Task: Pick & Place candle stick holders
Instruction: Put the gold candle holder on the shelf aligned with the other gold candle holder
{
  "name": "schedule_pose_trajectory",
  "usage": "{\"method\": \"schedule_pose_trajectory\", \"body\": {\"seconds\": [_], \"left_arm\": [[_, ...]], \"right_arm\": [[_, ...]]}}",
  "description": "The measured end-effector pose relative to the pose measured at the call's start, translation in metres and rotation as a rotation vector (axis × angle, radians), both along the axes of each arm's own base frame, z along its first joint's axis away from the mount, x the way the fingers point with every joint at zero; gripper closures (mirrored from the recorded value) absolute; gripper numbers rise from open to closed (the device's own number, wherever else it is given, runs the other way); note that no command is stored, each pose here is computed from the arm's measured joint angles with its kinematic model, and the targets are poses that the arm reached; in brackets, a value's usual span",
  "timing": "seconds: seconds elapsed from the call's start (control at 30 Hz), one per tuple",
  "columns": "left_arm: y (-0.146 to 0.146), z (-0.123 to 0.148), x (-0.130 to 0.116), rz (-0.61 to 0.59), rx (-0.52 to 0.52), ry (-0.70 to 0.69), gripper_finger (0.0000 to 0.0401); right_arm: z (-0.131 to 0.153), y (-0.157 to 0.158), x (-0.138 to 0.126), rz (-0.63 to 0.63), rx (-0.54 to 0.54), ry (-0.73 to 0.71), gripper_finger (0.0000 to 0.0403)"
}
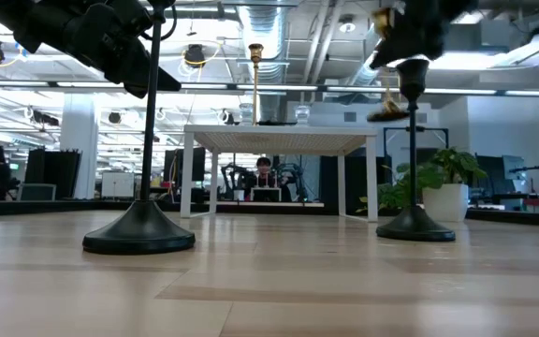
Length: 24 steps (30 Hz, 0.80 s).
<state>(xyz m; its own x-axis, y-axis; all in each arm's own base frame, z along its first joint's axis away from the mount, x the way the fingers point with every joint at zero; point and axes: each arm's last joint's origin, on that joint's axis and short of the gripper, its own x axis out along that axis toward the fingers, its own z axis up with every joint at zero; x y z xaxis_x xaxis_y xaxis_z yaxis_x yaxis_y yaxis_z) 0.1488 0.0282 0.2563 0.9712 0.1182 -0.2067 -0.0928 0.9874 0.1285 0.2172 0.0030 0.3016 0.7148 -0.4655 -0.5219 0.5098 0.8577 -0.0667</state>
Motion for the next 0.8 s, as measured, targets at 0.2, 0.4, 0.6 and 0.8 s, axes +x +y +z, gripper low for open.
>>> {"method": "schedule_pose_trajectory", "body": {"seconds": [0.2,0.4,0.6,0.8], "left_arm": [[0.0,0.0,0.0,0.0,0.0,0.0,0.0396],[0.0,0.0,0.0,0.006,-0.029,-0.004,0.0392],[0.0,0.0,0.0,0.007,-0.033,-0.004,0.0396],[0.0,0.0,0.0,0.007,-0.033,-0.003,0.0392]], "right_arm": [[0.032,-0.017,0.027,0.106,-0.086,0.008,0.0401],[0.045,-0.05,0.061,0.235,-0.101,-0.015,0.0401],[0.042,-0.091,0.088,0.273,-0.08,-0.016,0.0401],[0.031,-0.13,0.103,0.25,-0.049,0.006,0.0401]]}}
